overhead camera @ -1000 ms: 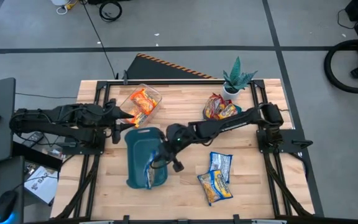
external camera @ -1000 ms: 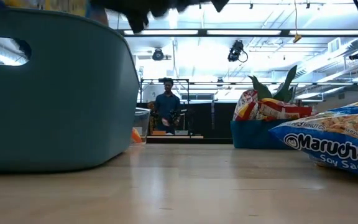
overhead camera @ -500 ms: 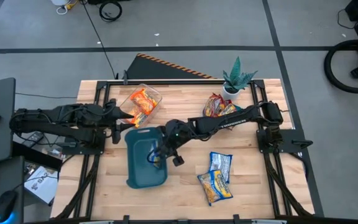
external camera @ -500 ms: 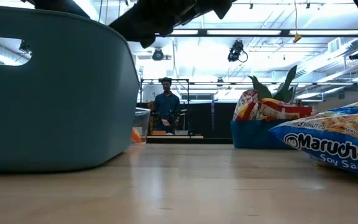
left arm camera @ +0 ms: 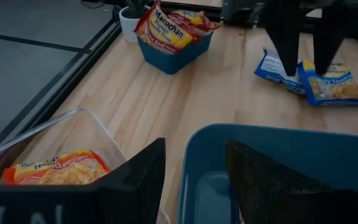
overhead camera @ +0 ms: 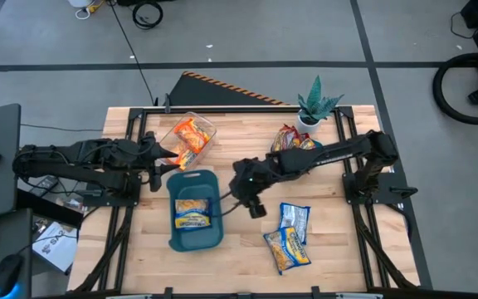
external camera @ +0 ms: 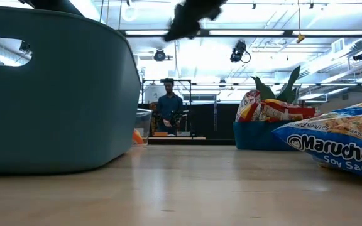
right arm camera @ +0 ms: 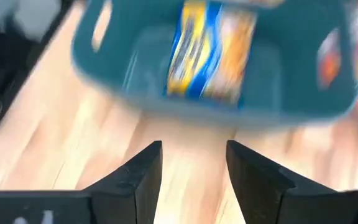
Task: Sort Maruchan noodles
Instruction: Put the bottom blue noodle pack into the big blue bin
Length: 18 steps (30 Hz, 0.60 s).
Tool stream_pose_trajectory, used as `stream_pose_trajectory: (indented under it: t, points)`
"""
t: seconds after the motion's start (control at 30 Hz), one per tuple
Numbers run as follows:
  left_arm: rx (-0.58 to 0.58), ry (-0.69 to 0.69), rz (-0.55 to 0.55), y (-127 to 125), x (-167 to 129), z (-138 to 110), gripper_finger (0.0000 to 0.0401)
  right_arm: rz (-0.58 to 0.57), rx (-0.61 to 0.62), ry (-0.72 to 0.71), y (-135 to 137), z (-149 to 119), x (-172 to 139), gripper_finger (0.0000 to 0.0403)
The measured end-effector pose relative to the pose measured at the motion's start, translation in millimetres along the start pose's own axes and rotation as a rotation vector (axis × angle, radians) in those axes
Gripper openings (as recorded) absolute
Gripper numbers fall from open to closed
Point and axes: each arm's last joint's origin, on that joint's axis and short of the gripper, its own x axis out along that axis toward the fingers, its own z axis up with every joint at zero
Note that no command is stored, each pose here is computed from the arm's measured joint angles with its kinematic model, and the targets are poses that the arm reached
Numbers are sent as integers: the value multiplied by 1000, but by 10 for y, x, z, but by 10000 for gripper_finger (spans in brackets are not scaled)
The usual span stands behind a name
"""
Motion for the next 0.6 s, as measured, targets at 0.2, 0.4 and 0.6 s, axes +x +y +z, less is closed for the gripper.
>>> stream_pose_trajectory:
  t: [0.2, 0.4, 0.6]
  points:
    - [1, 2, 0, 0, 0, -2, 172, 49, 183, 255, 65, -341, 58, 185]
    - [25, 2, 3, 1, 0, -2, 172, 102, 309, 521, 139, -700, 83, 185]
    - [25, 3, 4, 1, 0, -3, 172, 155, 379, 579, 338, -718, 80, 185]
